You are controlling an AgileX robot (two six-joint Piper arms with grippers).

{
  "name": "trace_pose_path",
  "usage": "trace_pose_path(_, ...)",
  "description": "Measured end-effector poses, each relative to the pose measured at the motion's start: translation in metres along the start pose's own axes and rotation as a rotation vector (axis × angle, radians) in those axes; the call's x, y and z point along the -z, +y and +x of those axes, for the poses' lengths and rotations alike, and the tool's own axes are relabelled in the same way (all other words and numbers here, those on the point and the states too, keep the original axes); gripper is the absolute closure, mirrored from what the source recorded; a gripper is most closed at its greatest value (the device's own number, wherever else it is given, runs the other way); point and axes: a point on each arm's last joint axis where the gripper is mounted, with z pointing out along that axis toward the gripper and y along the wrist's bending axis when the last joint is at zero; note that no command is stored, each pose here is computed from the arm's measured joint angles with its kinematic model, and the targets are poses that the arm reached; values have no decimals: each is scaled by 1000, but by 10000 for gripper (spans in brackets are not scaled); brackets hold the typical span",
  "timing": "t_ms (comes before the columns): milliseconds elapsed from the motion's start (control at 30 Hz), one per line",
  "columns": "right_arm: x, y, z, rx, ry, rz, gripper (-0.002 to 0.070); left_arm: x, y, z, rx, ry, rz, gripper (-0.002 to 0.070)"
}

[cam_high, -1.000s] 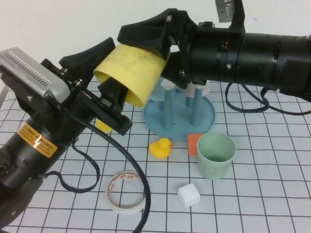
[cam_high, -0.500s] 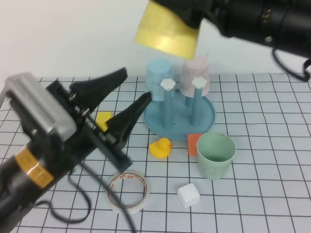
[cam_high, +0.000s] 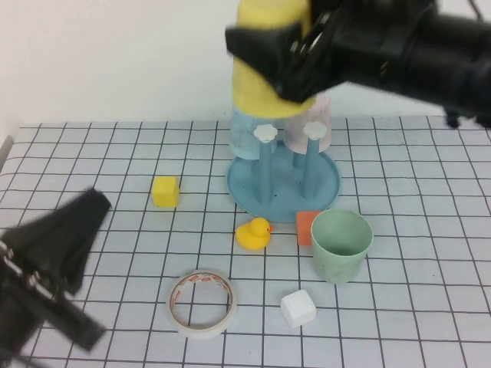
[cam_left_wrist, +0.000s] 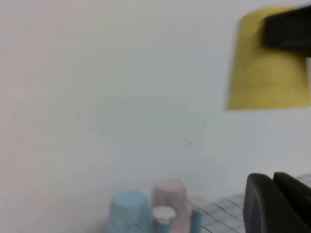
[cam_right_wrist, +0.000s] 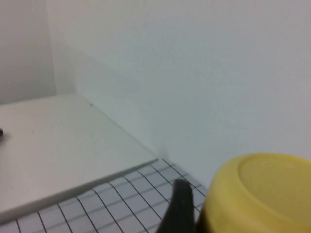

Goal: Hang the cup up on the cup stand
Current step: Place the cup on the cup holder

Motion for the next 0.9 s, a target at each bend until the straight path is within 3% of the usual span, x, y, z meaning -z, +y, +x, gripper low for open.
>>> trace_pose_path(267, -38, -12, 54, 169, 136, -20, 91, 13, -21, 13, -110, 113, 180, 675)
trace_pose_path(533, -77, -29, 75, 184, 174, 12, 91, 15, -23, 18, -133, 152, 211, 675)
trace_pose_path(733, -98, -47, 79, 137, 190, 133, 91, 16, -16, 28, -144, 269, 136, 675)
trace_pose_path(900, -100, -52, 80, 91, 194, 184, 91, 24, -4, 44, -10, 427, -24, 675)
